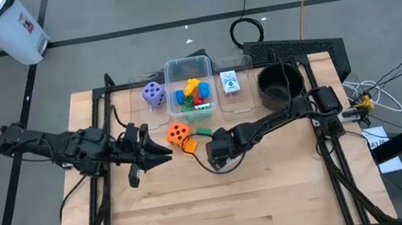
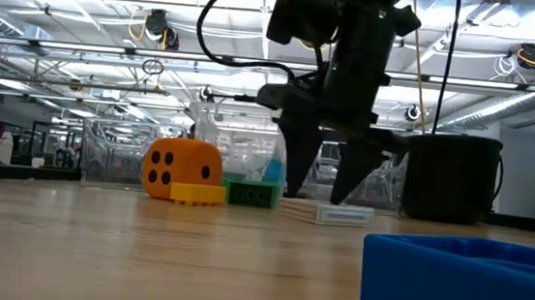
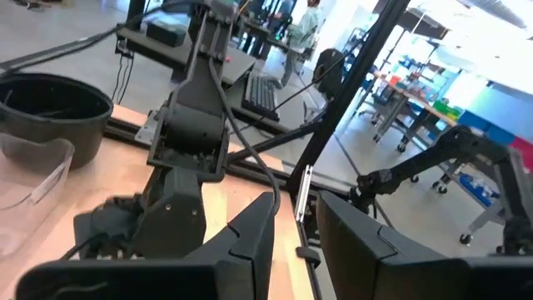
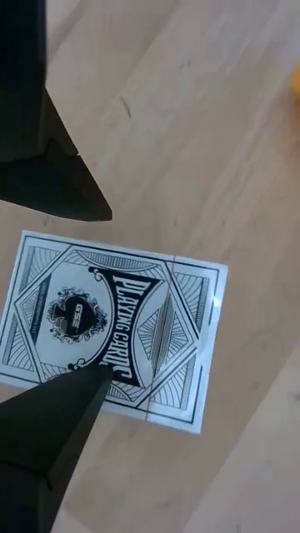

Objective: Pick & Place Toys
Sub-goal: Put the black playing card box into the right transparent bin

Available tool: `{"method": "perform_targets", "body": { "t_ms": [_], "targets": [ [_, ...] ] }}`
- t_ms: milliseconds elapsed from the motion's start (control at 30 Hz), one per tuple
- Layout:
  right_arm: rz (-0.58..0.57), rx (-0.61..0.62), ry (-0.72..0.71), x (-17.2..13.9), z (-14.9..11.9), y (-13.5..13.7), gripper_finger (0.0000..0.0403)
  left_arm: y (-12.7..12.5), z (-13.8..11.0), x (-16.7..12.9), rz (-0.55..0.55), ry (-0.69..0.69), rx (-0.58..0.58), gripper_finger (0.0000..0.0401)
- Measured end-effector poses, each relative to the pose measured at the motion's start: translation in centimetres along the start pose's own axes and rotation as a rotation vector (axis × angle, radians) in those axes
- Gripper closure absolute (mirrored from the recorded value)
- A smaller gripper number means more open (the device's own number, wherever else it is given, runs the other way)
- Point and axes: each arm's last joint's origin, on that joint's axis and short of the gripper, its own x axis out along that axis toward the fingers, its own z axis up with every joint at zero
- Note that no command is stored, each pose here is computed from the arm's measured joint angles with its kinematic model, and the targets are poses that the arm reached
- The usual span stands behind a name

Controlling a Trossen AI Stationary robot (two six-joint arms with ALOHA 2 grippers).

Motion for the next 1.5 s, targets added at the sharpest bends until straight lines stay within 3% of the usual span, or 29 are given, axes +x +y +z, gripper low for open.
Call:
{"method": "perform_targets", "body": {
  "t_ms": [400, 1500],
  "targets": [
    [-0.066, 0.019, -0.084, -3.0, 0.3, -1.1, 0.0109, 0.0, -0.1, 0.0, 0.002, 0.005, 0.008, 0.0304],
    [-0.089, 0.067, -0.115, -2.6, 0.5, -1.3, 0.011, 0.0, -0.1, 0.1, 0.002, 0.006, 0.008, 0.0304]
  ]
}}
